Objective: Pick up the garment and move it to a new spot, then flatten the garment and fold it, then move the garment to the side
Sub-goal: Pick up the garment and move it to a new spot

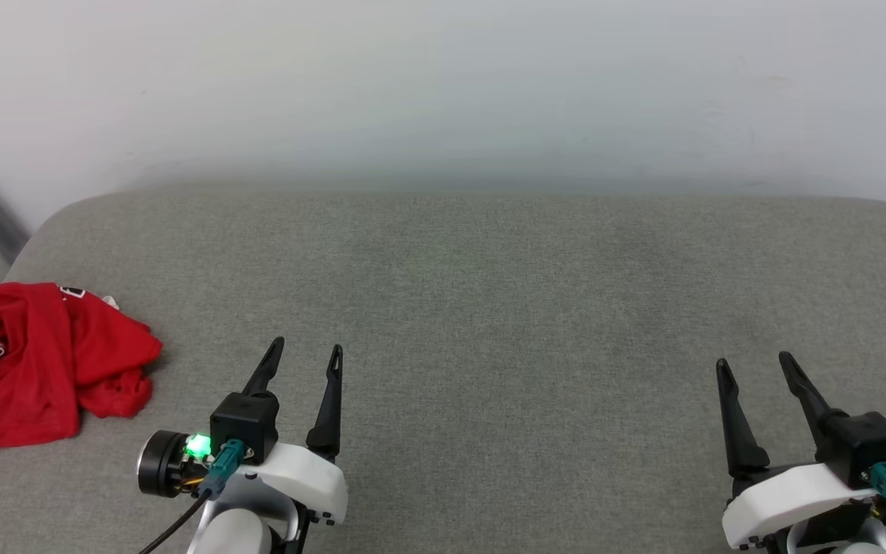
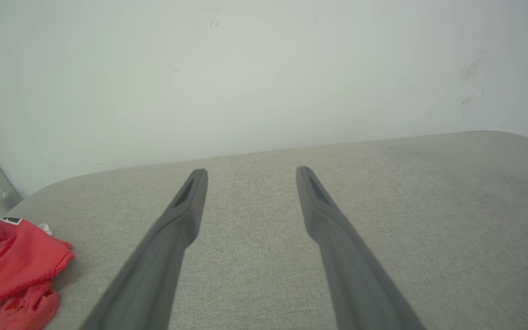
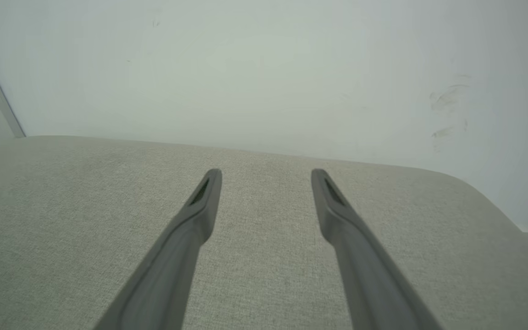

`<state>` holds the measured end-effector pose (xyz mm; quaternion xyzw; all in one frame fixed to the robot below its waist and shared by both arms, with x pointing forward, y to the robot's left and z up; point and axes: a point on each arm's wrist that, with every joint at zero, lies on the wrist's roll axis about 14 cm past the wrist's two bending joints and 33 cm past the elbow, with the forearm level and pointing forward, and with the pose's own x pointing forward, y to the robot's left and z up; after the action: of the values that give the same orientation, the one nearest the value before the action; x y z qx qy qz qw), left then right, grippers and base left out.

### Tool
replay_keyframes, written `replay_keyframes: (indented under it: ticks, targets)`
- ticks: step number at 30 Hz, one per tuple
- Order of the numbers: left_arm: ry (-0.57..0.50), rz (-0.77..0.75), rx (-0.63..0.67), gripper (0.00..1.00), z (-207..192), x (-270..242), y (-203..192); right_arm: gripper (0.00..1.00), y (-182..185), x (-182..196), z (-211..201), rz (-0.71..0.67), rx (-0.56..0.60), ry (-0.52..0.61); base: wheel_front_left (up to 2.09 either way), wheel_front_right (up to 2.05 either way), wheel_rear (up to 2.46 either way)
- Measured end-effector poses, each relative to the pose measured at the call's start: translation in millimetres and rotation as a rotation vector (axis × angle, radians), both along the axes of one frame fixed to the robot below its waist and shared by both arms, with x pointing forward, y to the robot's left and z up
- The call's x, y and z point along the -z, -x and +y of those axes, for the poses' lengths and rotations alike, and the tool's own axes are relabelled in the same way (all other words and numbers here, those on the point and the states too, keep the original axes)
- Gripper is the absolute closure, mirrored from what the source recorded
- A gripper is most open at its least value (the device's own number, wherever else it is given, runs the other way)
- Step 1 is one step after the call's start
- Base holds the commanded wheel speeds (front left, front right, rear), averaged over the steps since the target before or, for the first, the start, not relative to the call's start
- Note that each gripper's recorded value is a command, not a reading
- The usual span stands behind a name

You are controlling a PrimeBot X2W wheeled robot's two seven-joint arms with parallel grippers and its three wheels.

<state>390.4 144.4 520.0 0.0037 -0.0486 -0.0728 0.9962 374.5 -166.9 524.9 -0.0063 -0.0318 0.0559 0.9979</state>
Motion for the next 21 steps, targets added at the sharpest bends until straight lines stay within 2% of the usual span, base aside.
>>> replay_keyframes:
  ticks: [10, 21]
  targets:
    - [-0.001, 0.001, -0.041, 0.00, 16, 1, 4, 0.00, -8, 0, 15, -0.010, -0.044, 0.015, 0.00, 0.00, 0.00]
    - [0.043, 0.001, -0.233, 0.00, 76, 0, 27, 0.00, -26, -9, 76, -0.037, -0.215, 0.003, 0.00, 0.00, 0.00]
